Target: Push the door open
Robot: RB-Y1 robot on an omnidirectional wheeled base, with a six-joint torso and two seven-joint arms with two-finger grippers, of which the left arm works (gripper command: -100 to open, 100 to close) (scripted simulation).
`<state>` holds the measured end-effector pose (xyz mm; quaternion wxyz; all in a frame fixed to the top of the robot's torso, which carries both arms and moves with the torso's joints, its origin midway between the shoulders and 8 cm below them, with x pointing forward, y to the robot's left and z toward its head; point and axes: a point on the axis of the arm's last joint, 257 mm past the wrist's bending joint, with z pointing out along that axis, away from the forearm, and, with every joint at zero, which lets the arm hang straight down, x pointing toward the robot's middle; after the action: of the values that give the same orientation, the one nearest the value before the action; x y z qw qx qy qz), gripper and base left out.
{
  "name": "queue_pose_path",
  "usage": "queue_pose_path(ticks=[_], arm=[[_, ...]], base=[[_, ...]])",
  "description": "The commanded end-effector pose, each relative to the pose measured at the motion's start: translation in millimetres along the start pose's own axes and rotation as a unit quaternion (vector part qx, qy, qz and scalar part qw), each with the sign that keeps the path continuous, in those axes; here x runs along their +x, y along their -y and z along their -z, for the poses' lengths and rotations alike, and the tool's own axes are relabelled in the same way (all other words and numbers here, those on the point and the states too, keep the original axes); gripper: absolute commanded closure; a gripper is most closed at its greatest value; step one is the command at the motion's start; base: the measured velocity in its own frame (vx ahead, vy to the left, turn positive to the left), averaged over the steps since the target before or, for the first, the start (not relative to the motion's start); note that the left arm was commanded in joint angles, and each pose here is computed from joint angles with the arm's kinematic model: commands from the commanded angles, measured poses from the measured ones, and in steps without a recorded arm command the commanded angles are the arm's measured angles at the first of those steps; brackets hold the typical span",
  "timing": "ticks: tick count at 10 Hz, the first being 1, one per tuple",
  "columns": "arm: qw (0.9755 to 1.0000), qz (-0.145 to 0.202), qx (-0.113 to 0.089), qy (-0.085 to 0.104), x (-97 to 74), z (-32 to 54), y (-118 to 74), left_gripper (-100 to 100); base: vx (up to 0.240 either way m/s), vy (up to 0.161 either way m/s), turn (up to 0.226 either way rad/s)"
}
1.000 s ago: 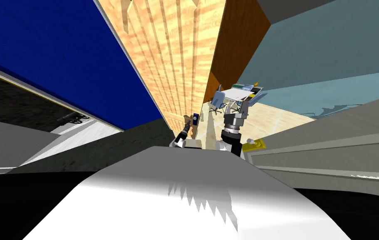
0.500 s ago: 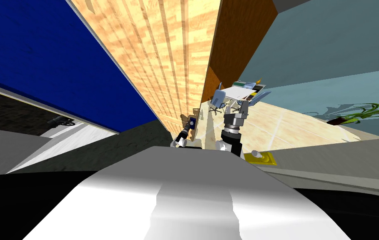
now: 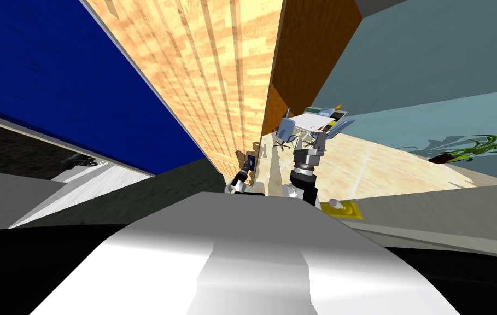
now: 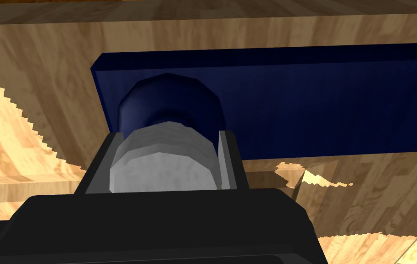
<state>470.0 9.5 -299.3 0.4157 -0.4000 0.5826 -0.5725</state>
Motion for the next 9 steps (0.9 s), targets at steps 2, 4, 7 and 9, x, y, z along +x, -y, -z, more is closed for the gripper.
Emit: queue_pose_path(ticks=[2,4,7,9], arm=[[1.0000,0.000,0.000,0.001,-0.7,0.2,0.0,100],[0.9999,-0.009,-0.005,-0.007,3.0,8.3,-6.1,100],[0.9994,-0.022,-0.011,-0.024,18.3,27.4,-14.2,100],[0.9990,-0.025,-0.012,-0.034,31.5,38.3,-16.4,100]], base=[[-0.004,0.004,-0.001],[0.040,-0.013,0.096],[0.196,-0.083,0.259],[0.195,-0.077,0.216]])
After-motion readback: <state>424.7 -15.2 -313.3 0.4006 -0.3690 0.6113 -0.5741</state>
